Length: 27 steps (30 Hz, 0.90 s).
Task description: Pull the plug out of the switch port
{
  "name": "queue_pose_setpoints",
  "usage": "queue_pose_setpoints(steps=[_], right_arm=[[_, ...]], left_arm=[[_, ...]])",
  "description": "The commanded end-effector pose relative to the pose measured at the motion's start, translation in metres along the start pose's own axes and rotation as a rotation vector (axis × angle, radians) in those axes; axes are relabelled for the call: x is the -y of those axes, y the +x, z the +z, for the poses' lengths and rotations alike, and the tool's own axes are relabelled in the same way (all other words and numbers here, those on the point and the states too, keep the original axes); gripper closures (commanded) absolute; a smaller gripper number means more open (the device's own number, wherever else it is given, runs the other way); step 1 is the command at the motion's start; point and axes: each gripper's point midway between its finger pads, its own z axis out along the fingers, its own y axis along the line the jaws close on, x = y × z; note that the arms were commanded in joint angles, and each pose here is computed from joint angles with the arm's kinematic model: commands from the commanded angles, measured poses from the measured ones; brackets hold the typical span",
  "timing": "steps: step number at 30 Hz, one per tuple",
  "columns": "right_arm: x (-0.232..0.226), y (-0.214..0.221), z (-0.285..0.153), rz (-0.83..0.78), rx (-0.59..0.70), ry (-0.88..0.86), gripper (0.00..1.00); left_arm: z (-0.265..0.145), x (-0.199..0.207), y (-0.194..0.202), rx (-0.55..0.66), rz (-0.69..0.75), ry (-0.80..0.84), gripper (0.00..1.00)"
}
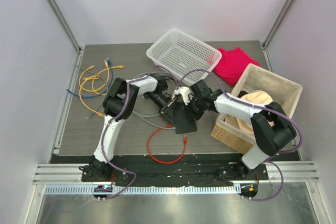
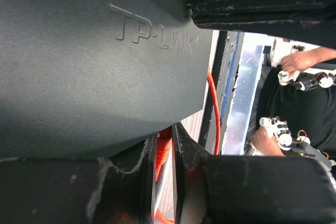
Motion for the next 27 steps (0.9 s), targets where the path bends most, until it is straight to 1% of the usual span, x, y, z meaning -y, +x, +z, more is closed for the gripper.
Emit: queue_pose_setpoints(steps=[1, 10, 11, 12, 13, 14, 15, 18, 24, 26, 27], right_arm=[[0.005, 0.028, 0.008, -0.005, -0.099, 0.034, 0.99], [0.007, 0.024, 0.007, -0.013, -0.089, 0.041, 0.99], [0.007, 0.026, 0.007, -0.012, -0.092, 0.041, 0.99], [0.007, 0.025, 0.007, -0.011, -0.089, 0.041, 0.99], [0.007, 0.026, 0.007, -0.012, -0.091, 0.041, 0.99], [0.006, 0.027, 0.007, -0.011, -0.095, 0.038, 0.99], [0.006, 0.026, 0.007, -0.012, -0.092, 0.04, 0.99], [0.006, 0.026, 0.007, -0.014, -0.091, 0.04, 0.99], [0.007, 0.026, 0.007, -0.016, -0.089, 0.045, 0.99], [0.006, 0.027, 0.006, -0.017, -0.091, 0.041, 0.99], [0.006, 0.028, 0.007, -0.015, -0.093, 0.041, 0.99]], left_arm=[[-0.003, -0.015, -0.003, -0.052, 0.044, -0.062, 1.0], [0.01, -0.004, 0.013, -0.083, 0.016, -0.036, 1.0], [0.007, -0.004, 0.007, -0.081, 0.036, -0.042, 1.0], [0.005, -0.001, 0.01, -0.108, 0.011, -0.04, 1.0], [0.005, -0.006, 0.011, -0.125, 0.034, -0.038, 1.0], [0.001, -0.004, 0.001, -0.124, 0.061, -0.044, 1.0], [0.0, -0.002, 0.004, -0.144, 0.043, -0.038, 1.0], [0.0, -0.003, 0.001, -0.146, 0.061, -0.031, 1.0], [0.006, 0.007, 0.017, -0.156, 0.039, -0.005, 1.0], [0.004, 0.006, 0.021, -0.182, 0.055, -0.007, 1.0], [-0.001, 0.01, 0.026, -0.219, 0.039, -0.01, 1.0]])
